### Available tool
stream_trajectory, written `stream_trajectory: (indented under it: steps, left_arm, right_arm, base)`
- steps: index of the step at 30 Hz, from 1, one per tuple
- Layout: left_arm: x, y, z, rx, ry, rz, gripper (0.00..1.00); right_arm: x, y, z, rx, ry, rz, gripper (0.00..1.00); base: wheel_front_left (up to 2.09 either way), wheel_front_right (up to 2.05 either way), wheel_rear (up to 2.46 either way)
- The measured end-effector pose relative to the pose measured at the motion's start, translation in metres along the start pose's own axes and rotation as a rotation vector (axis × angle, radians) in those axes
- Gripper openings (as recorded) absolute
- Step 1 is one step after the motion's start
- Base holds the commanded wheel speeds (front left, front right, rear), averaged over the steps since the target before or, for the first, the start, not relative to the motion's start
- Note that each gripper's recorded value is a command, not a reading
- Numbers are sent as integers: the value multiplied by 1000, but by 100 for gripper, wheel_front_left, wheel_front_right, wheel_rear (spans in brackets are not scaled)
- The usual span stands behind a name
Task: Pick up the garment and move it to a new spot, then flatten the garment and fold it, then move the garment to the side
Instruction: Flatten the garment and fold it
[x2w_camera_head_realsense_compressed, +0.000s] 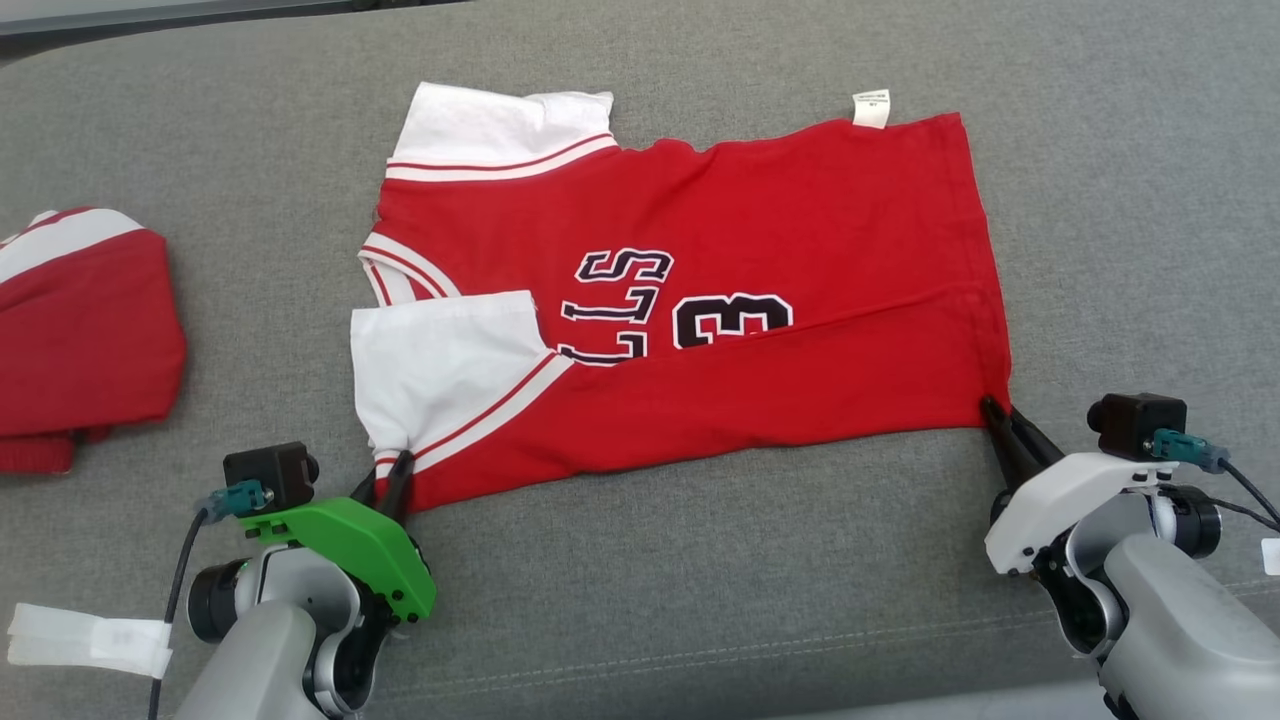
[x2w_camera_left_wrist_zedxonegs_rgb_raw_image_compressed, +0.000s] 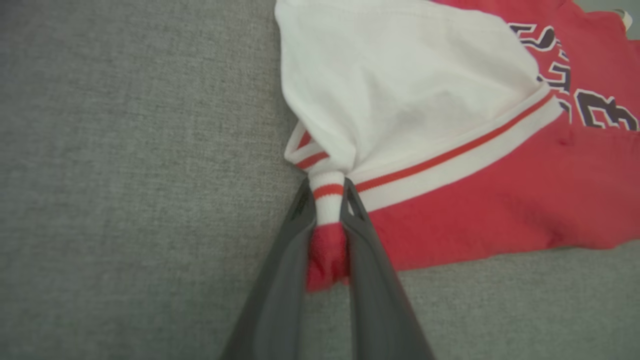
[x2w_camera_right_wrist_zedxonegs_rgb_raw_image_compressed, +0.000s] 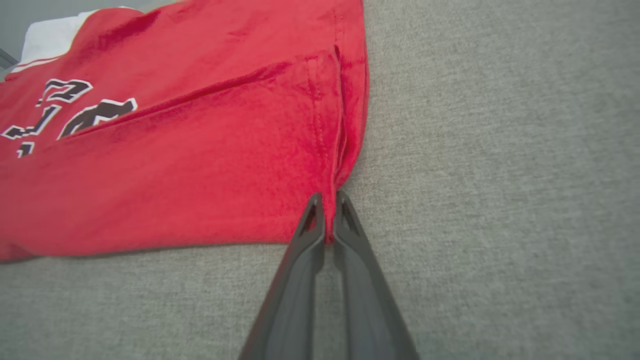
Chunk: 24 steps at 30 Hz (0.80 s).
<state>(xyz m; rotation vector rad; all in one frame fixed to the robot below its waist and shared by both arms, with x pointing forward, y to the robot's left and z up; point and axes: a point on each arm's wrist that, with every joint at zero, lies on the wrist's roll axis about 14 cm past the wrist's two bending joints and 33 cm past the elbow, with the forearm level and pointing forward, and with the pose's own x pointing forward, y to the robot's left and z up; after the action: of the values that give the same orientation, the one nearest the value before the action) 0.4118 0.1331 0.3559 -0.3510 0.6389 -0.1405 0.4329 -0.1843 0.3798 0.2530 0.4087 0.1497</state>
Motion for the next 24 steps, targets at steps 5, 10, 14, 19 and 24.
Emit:
stream_trajectory:
  steps: [5, 10, 14, 19, 24]
  left_arm:
    - [-6, -1, 3, -16, -13, -7, 0]
    - [-20, 5, -2, -29, 1, 6, 0]
    - [-34, 4, -6, -46, 2, 7, 0]
    - [-49, 0, -7, -66, 2, 2, 0]
    - [-61, -4, -14, -90, 20, 2, 0]
  right_arm:
    - [-3, -2, 6, 11, -11, 5, 0]
    - [-13, -7, 8, 20, -6, 11, 0]
    - [-24, -11, 4, 23, 19, 16, 0]
    - [-39, -16, -5, 48, 44, 8, 0]
    - [-55, -21, -16, 81, 71, -13, 0]
  base:
    - [0, 0, 0]
    - [0, 0, 0]
    - [0, 0, 0]
    - [0, 0, 0]
    - [0, 0, 0]
